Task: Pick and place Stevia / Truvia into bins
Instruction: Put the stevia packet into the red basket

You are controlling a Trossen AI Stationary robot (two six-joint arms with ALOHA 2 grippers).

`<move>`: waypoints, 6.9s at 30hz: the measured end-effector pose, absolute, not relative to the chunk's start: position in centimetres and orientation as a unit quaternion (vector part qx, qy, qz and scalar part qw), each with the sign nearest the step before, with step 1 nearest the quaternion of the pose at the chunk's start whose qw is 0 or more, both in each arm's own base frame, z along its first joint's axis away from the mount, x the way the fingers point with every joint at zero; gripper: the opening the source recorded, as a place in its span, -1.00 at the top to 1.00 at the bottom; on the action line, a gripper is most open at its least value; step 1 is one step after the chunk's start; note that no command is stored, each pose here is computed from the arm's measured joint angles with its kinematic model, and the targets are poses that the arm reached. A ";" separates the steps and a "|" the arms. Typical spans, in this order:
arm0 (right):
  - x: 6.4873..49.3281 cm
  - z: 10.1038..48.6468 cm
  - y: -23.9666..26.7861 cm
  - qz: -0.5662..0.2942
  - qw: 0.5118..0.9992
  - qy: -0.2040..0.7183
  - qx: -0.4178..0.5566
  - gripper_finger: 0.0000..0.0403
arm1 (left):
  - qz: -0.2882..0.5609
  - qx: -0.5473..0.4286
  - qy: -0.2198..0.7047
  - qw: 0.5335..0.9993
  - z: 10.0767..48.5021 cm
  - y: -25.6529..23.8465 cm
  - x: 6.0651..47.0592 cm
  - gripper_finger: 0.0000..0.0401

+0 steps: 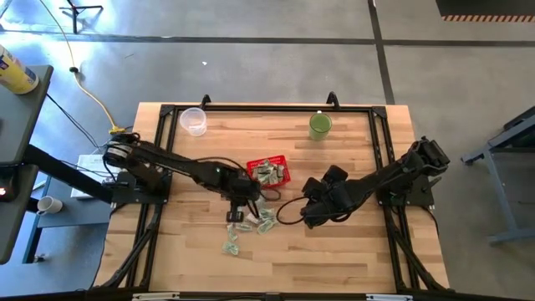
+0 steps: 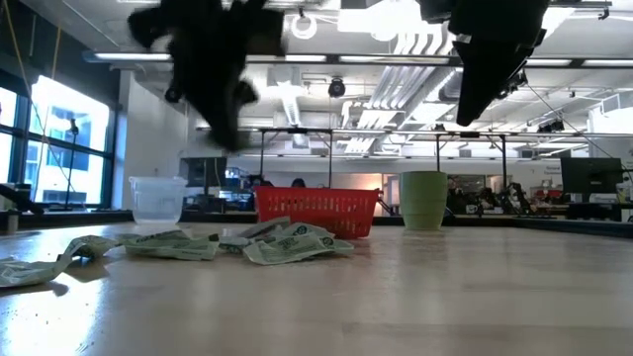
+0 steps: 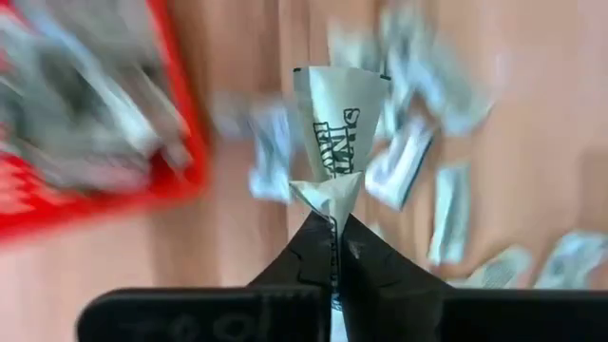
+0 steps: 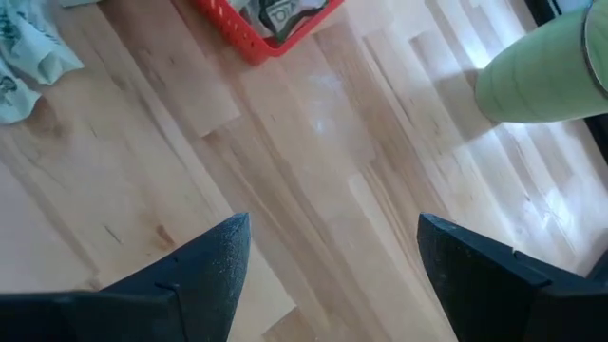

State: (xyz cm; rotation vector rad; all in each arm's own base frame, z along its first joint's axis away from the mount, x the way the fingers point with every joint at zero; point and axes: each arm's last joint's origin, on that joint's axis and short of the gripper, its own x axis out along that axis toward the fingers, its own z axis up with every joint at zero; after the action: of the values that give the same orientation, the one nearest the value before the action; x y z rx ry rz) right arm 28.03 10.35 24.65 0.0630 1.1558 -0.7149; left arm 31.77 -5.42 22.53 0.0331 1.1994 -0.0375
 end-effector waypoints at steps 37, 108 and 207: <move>28.0 24.7 9.9 -0.342 0.775 0.532 0.011 -0.46 | -0.002 -0.040 0.659 0.751 17.0 -2.3 28.0 -0.23; 26.4 24.9 11.4 -0.372 0.774 0.512 -0.027 -0.46 | -0.018 -0.005 0.591 0.807 16.7 -3.7 28.6 -0.21; 40.9 13.5 7.2 0.019 0.856 0.505 0.111 0.14 | 0.166 -0.178 0.499 0.832 21.7 -14.8 18.7 0.04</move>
State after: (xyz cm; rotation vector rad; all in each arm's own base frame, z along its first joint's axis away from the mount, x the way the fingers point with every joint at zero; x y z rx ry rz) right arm 40.86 7.19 13.51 0.2330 1.0623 0.0394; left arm 18.71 -14.82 21.72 -0.3764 1.0590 0.3527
